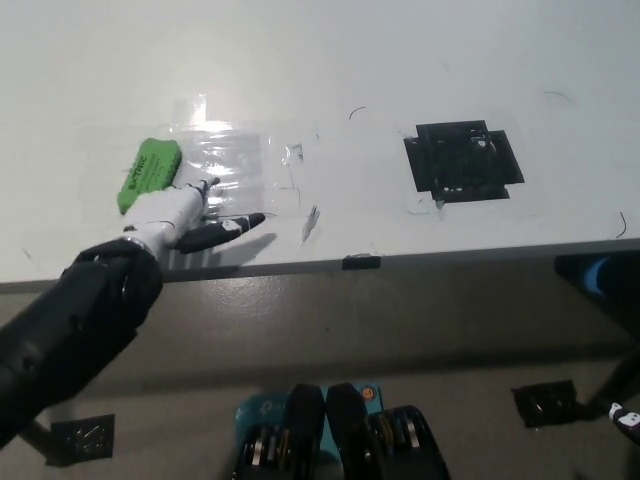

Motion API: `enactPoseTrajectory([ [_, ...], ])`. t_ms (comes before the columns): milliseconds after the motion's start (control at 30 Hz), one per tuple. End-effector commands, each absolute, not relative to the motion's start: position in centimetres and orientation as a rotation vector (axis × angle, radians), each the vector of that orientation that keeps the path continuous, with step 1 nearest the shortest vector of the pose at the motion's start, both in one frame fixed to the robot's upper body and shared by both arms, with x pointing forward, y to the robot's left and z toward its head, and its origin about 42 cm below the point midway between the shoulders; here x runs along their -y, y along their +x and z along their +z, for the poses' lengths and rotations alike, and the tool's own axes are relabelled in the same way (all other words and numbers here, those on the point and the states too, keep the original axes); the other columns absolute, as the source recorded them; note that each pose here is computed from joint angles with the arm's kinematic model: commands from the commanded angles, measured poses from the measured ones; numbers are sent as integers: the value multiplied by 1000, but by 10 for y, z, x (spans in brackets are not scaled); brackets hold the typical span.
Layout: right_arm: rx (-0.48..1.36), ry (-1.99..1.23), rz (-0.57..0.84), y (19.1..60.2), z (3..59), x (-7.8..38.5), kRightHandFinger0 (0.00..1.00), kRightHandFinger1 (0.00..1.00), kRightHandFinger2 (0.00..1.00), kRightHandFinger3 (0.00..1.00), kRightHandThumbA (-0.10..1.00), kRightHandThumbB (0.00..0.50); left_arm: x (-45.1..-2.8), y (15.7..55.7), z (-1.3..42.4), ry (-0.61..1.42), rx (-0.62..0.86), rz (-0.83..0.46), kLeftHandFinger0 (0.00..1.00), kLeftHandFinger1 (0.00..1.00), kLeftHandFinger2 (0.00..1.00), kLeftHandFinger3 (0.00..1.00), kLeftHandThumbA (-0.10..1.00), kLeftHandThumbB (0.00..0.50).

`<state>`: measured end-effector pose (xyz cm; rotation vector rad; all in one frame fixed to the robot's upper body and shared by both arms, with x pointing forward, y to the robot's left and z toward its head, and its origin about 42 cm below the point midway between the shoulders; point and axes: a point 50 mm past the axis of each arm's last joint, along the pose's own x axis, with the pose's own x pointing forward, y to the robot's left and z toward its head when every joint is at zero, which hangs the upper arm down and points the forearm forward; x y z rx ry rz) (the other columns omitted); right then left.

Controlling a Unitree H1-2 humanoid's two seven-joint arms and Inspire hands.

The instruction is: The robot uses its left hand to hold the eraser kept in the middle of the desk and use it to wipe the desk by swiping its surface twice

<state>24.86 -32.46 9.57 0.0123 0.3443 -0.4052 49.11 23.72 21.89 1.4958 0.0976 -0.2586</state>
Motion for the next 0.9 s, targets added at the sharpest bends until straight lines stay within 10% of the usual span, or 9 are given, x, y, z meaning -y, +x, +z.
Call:
enactPoseTrajectory([
  [0,-289,13,-448,236,111,332,1000,1000,1000,1000,1000,118,-284,537,424,2279,345,241,1000,1000,1000,1000,1000,471],
  [567,-285,0,-449,234,110,334,1000,1000,1000,1000,1000,104,-251,527,473,2051,528,225,1000,1000,1000,1000,1000,432],
  [867,-288,7,-451,235,111,335,1000,1000,1000,1000,1000,102,-269,526,428,1995,413,188,1000,1000,1000,1000,1000,459],
])
